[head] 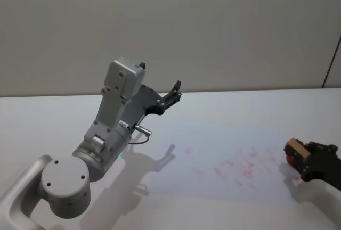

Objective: Use the one hand to pick up the stamp and affix it onto the A4 paper.

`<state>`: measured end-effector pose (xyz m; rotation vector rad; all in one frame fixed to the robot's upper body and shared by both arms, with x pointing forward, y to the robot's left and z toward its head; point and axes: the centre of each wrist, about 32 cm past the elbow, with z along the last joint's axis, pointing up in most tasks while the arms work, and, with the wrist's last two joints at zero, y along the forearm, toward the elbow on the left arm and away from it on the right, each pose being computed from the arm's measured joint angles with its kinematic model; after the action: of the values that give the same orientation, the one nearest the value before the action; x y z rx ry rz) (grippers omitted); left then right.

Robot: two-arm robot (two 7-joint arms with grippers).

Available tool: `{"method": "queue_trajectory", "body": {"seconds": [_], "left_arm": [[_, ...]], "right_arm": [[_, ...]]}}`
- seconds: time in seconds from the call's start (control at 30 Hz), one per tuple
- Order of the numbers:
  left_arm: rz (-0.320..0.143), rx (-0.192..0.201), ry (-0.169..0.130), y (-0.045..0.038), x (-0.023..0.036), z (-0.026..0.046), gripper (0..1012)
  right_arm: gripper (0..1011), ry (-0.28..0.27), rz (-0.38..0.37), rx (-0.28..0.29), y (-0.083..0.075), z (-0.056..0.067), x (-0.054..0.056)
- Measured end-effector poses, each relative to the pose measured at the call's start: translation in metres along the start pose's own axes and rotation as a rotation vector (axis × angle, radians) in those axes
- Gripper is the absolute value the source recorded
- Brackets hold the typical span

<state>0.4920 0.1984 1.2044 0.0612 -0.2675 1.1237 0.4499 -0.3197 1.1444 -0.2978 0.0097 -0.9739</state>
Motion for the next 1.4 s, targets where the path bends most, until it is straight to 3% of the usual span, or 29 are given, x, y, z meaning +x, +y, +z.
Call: {"method": "queue_trajectory", "body": {"seconds": [0.37, 1.4], "left_arm": [[0.000, 0.000, 0.000, 0.0000, 0.0000, 0.0000, 1001], [0.000, 0.000, 0.000, 0.0000, 0.0000, 0.0000, 1001]], "right_arm": [[220, -0.006, -0.048, -0.061, -0.008, -0.014, 0.007], [220, -0.021, -0.089, -0.079, 0.015, -0.024, 0.009]]}}
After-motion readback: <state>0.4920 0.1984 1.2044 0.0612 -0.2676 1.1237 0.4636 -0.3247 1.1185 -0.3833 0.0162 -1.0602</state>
